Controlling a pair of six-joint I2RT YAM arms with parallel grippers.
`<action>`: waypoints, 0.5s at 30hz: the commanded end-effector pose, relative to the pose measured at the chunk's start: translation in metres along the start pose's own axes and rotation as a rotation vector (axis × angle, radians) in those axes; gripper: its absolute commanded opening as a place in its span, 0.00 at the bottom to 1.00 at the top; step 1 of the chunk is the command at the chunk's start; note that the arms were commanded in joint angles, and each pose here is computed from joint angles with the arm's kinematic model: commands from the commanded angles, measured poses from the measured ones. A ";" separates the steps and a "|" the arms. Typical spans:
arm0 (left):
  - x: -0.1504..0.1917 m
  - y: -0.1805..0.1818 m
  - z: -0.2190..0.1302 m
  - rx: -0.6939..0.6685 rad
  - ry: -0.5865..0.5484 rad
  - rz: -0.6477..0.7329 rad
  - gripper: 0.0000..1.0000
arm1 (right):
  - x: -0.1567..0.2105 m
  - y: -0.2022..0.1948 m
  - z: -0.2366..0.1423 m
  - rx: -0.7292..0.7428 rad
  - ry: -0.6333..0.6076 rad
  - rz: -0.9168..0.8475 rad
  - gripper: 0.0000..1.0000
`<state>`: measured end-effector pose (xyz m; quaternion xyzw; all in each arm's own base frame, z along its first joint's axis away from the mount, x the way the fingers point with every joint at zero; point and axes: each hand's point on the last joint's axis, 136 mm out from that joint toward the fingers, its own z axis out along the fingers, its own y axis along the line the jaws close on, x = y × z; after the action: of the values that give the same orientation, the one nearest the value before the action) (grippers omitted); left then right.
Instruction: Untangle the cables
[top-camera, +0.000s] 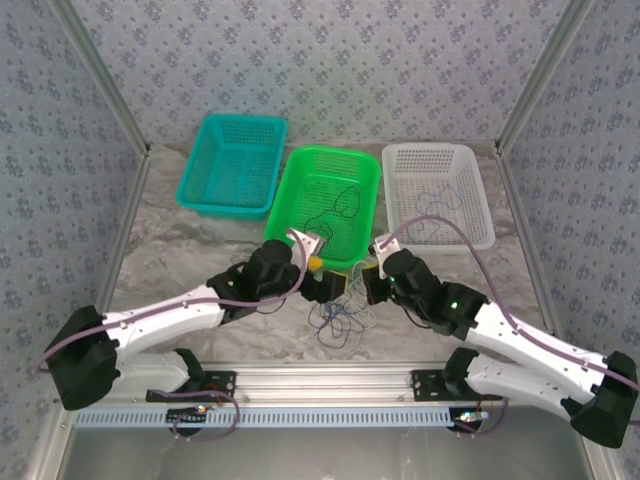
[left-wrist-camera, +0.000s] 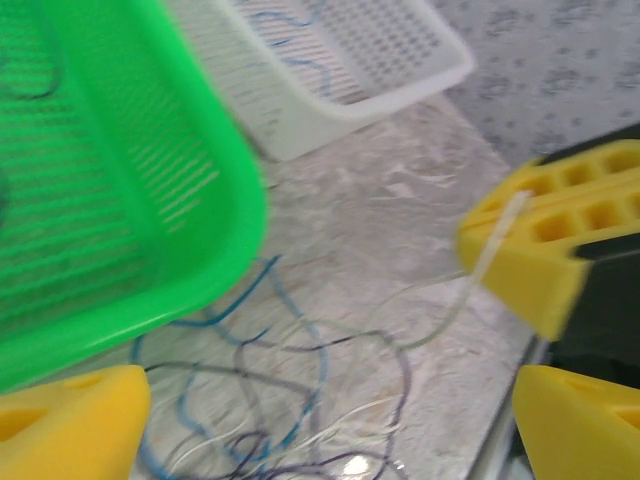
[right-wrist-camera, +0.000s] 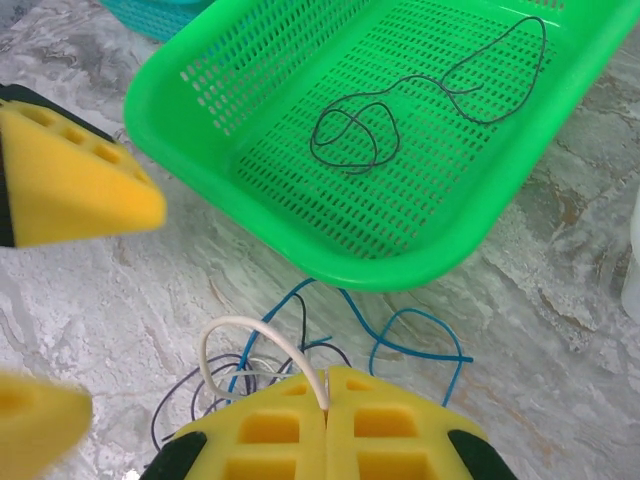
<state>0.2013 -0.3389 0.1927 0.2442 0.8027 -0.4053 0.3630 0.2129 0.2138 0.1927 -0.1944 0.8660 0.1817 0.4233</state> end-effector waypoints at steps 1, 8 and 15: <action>-0.025 -0.038 0.003 0.144 -0.072 0.083 0.90 | -0.005 0.004 -0.001 0.010 0.026 -0.041 0.00; -0.018 -0.043 0.014 0.161 -0.059 0.105 0.75 | -0.013 0.013 -0.003 -0.028 0.008 -0.021 0.00; -0.020 -0.040 0.018 0.150 -0.079 0.114 0.51 | -0.024 0.018 -0.019 -0.072 -0.030 -0.005 0.00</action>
<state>0.1871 -0.3710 0.2025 0.3008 0.7588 -0.4426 0.3713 0.2107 0.2188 0.1965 -0.2067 0.8685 0.1782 0.4137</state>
